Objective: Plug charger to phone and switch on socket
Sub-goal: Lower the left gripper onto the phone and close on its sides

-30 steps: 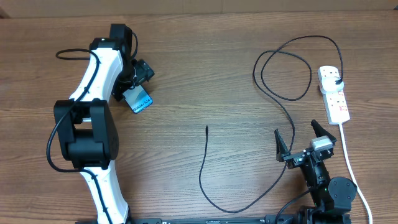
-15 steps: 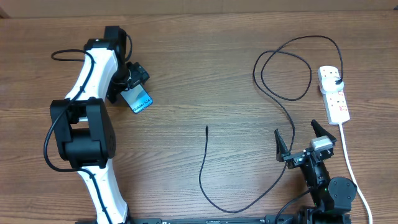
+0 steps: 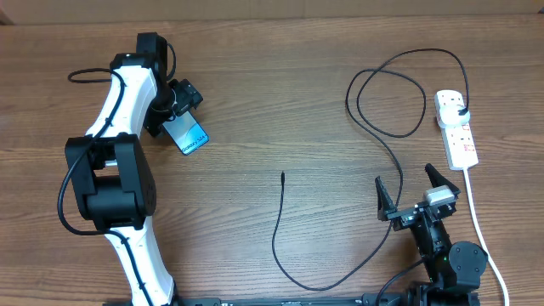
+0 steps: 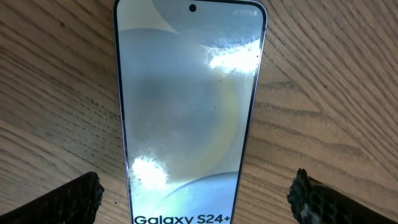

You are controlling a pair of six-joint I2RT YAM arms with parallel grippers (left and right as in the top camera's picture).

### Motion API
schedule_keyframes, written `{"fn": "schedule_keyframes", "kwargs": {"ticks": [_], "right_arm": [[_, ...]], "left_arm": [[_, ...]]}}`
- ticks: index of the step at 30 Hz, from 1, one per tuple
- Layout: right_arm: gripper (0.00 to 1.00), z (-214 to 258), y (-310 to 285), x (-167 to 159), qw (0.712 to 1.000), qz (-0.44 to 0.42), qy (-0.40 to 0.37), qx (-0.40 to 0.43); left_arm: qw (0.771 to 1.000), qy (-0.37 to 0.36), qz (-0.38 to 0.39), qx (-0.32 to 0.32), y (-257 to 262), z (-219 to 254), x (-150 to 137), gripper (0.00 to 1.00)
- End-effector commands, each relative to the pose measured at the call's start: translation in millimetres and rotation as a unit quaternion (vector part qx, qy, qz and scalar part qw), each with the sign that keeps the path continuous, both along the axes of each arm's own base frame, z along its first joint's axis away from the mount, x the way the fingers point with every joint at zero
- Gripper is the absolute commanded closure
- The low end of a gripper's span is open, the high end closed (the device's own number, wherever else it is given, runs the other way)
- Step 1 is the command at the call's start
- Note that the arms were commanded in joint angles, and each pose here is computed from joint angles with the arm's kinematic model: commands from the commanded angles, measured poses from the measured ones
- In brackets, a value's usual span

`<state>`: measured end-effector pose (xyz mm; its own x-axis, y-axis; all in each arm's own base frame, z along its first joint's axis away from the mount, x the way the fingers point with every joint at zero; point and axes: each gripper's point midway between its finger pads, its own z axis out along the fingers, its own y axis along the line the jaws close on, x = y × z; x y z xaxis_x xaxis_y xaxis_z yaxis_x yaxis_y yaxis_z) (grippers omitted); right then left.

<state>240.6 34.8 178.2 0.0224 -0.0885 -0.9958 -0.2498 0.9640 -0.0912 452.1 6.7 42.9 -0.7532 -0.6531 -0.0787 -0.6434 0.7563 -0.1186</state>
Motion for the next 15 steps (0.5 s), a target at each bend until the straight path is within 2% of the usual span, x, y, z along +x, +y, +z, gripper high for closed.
{"fn": "schedule_keyframes", "kwargs": {"ticks": [1,15], "right_arm": [[0.00,-1.6,1.9,-0.4,1.000,0.005,-0.003,-0.002],[0.00,-1.6,1.9,-0.4,1.000,0.005,-0.003,-0.002]], "left_arm": [[1.000,-0.004,0.013,-0.015,-1.0,3.6,4.7,0.00],[1.000,0.005,0.016,0.003,5.6,0.0,0.3,0.00]]}}
